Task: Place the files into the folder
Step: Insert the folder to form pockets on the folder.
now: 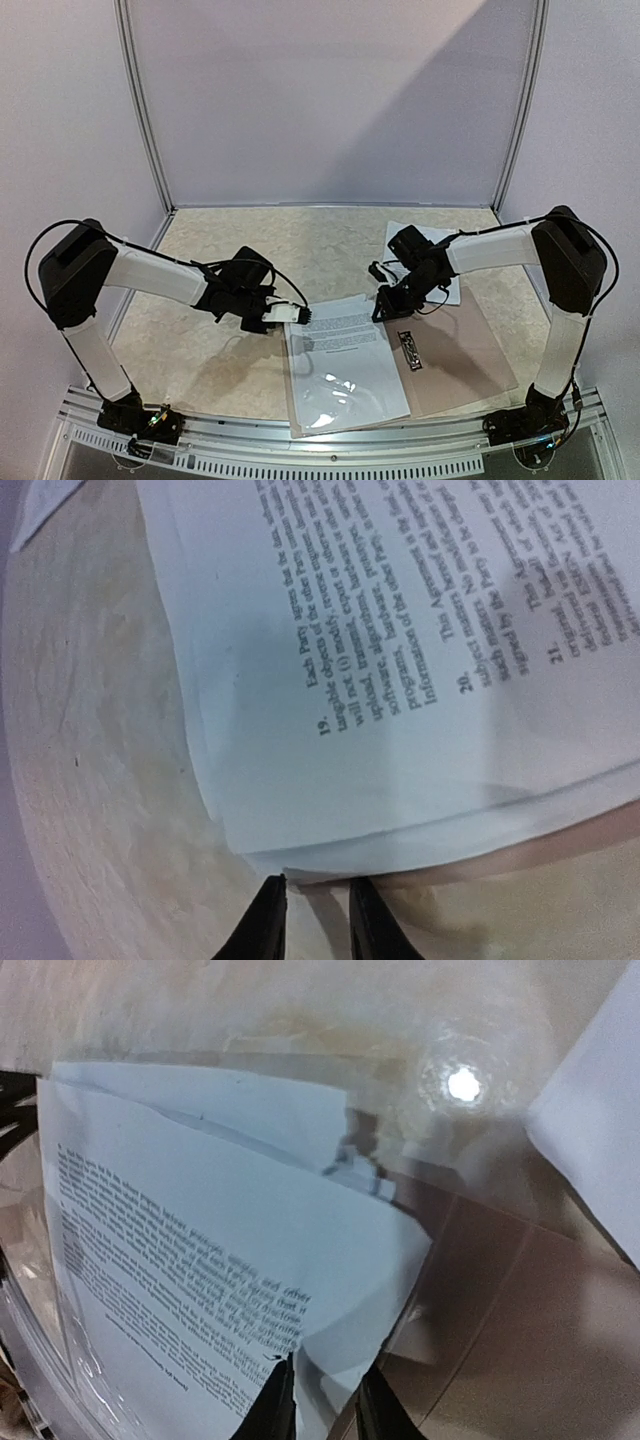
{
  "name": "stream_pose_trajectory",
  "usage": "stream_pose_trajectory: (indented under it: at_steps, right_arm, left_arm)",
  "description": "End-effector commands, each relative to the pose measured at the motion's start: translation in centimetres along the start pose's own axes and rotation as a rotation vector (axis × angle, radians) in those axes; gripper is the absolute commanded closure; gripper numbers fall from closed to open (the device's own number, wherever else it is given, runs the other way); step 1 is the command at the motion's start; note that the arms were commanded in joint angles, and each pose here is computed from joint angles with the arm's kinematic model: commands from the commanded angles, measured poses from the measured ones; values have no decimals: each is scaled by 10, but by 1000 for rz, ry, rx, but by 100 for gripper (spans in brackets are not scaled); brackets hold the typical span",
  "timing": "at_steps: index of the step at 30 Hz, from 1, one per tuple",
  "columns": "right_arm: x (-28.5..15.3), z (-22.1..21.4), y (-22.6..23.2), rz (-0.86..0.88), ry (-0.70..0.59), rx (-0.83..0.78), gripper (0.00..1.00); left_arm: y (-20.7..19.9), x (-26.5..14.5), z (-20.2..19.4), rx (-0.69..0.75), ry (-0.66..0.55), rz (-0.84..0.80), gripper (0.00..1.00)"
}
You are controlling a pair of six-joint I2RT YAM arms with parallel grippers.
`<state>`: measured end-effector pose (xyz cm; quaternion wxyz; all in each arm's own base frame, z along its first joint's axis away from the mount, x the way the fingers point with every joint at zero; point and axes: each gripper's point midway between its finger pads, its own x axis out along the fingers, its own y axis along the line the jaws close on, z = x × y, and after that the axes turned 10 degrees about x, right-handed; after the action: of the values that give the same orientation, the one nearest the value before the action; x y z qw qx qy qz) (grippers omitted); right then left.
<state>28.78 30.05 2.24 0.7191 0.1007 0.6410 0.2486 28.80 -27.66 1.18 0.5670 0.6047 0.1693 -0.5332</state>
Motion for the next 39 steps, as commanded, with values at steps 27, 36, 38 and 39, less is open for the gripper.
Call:
stream_pose_trajectory:
  at_steps: [27, 36, 38, 39]
  right_arm:
    - [-9, 0, 25, 90, -29, 48, 88]
    - [-64, 4, -10, -201, -122, 74, 54]
    - [-71, -3, -24, -266, -139, 103, 54]
    - [-72, -8, -30, -289, -137, 119, 53]
  left_arm:
    - [-19, 26, -24, -2, 144, -53, 82]
    - [17, 6, -46, -78, 263, 69, 72]
    - [25, 1, -51, -98, 283, 86, 69]
    - [28, -1, -53, -111, 292, 94, 68]
